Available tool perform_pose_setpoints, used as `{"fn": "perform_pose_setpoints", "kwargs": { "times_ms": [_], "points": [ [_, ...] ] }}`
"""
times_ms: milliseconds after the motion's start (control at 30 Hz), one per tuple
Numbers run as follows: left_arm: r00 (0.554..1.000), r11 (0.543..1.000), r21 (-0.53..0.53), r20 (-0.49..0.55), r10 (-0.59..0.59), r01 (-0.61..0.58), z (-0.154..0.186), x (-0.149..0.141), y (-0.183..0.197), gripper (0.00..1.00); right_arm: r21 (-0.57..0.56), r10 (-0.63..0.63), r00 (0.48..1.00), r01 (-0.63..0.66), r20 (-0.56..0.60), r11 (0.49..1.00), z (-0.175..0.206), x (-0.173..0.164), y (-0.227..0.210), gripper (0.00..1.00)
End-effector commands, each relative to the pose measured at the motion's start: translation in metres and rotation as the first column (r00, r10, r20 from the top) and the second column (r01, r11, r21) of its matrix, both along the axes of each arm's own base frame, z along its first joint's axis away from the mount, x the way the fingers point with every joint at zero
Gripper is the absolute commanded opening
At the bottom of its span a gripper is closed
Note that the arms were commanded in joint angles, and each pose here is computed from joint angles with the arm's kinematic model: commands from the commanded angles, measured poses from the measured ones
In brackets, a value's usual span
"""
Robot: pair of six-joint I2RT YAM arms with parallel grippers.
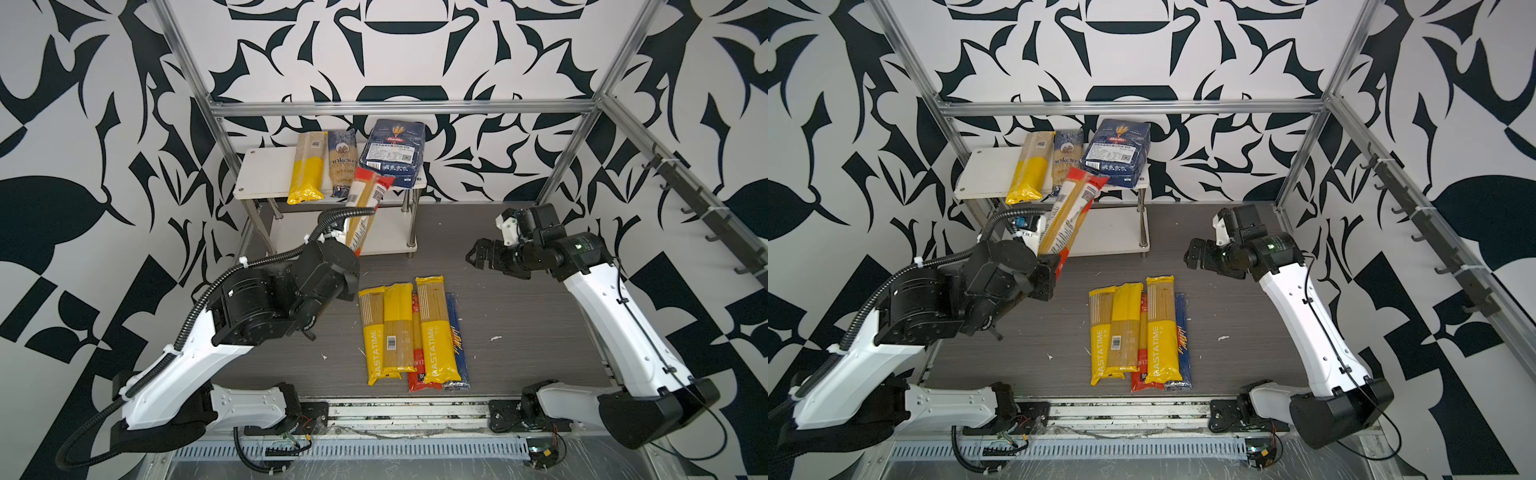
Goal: Arrange pasta packages on shelves
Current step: Place the pasta bag on the shelf.
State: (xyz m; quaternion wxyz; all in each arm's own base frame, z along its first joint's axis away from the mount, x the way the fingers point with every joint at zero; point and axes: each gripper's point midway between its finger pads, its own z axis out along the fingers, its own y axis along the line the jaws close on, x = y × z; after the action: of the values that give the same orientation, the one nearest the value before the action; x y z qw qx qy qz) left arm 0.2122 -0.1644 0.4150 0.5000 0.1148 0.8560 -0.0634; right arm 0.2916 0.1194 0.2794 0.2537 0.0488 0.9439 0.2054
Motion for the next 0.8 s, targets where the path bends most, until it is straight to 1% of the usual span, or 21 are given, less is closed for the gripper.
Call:
{"fn": "perform_pose_setpoints", "kwargs": {
  "times_ms": [0, 167, 333, 367, 567, 767],
  "points": [
    [0.988, 0.993, -0.107, 0.136, 0.067, -0.052, 0.052, 0.014, 0.018, 0.0, 0.02, -0.001, 0.998, 0.0, 0.066, 1.0, 0.019, 0.009, 0.0, 1.0],
    [0.982, 0.993, -0.096, 0.167, 0.087, -0.072, 0.073, 0.035, 0.03, 0.0, 0.023, -0.013, 0.998, 0.012, 0.06, 1.0, 0.017, 0.013, -0.003, 1.0],
    [0.977, 0.99, -0.094, 0.173, 0.123, -0.108, 0.085, 0.06, 0.05, 0.0, 0.023, -0.029, 0.997, 0.027, 0.065, 0.999, 0.02, 0.019, -0.007, 1.0],
    [0.979, 0.989, -0.084, 0.156, 0.132, -0.12, 0.08, 0.074, 0.051, 0.0, 0.023, -0.032, 0.997, 0.031, 0.065, 0.999, 0.021, 0.02, -0.007, 1.0],
    [0.964, 0.975, -0.143, 0.184, 0.194, -0.169, 0.097, 0.113, 0.084, 0.0, 0.023, -0.05, 0.996, 0.049, 0.074, 0.999, 0.027, 0.031, -0.009, 1.0],
    [0.951, 0.968, -0.163, 0.212, 0.225, -0.193, 0.114, 0.149, 0.112, 0.0, 0.014, -0.07, 0.995, 0.069, 0.074, 0.998, 0.029, 0.042, -0.011, 1.0]
  ]
}}
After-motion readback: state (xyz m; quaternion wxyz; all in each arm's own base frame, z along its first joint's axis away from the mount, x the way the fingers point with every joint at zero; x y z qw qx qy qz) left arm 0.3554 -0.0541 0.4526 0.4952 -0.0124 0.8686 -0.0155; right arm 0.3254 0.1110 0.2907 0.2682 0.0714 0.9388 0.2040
